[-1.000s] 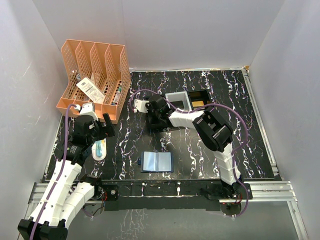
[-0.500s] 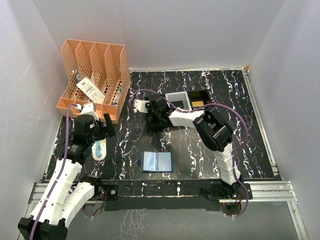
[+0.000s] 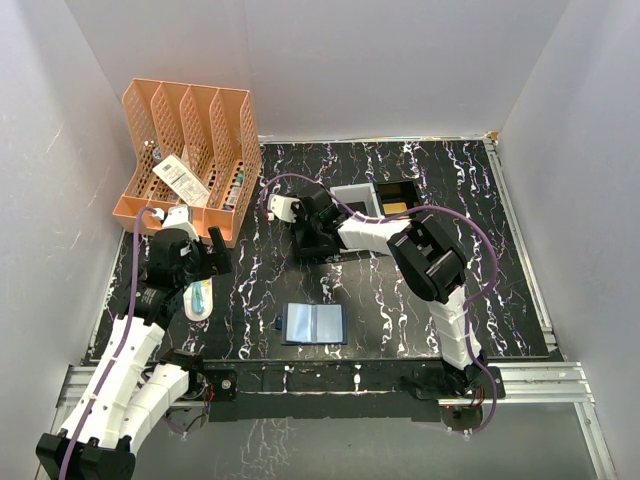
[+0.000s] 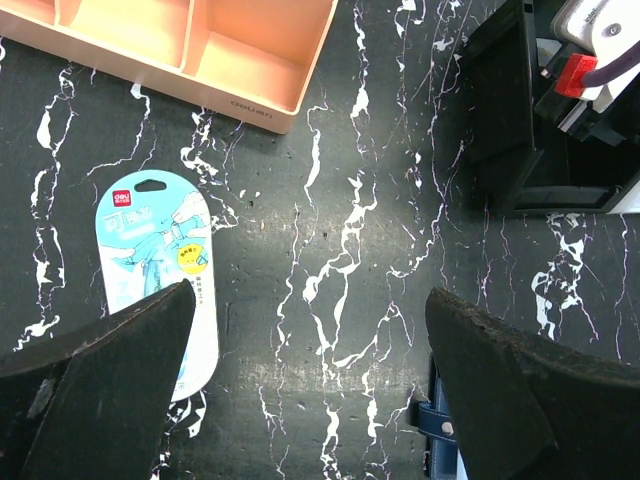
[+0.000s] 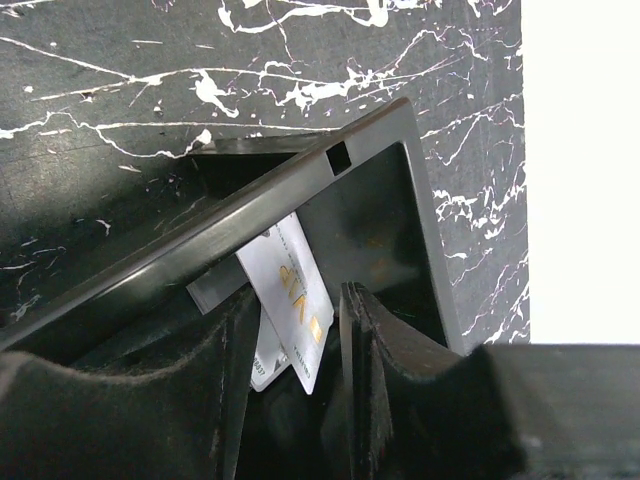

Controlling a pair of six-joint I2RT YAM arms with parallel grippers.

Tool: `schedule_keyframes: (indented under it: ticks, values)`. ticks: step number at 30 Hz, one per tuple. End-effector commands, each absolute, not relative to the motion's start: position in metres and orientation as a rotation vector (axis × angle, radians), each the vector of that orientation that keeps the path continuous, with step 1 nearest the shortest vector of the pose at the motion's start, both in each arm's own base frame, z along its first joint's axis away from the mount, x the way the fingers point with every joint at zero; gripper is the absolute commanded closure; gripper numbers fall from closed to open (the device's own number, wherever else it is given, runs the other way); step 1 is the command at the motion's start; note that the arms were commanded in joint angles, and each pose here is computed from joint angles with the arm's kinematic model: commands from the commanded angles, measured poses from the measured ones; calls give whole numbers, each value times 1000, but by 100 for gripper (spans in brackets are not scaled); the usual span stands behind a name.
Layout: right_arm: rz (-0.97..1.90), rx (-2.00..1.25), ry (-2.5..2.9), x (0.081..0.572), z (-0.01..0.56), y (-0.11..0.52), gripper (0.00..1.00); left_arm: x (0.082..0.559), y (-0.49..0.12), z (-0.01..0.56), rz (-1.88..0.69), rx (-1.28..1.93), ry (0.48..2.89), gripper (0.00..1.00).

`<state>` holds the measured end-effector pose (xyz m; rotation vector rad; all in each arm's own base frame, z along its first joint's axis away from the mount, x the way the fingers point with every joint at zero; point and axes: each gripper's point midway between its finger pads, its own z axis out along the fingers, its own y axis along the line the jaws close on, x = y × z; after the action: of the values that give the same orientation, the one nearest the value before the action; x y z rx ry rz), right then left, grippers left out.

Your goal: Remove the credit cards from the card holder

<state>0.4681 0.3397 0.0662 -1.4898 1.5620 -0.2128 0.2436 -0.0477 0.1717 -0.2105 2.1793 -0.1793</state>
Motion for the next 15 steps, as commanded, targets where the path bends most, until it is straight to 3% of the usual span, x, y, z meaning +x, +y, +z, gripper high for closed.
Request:
schedule_keyframes:
  ticks: [1,15]
  values:
    - [-168,-1450,1549,473,77,352,63,245,-50,173,-190,-186,2177,1]
    - [-116,-1457,1596,471,69,351,57,246,-55,166,-211,-167,2209,1]
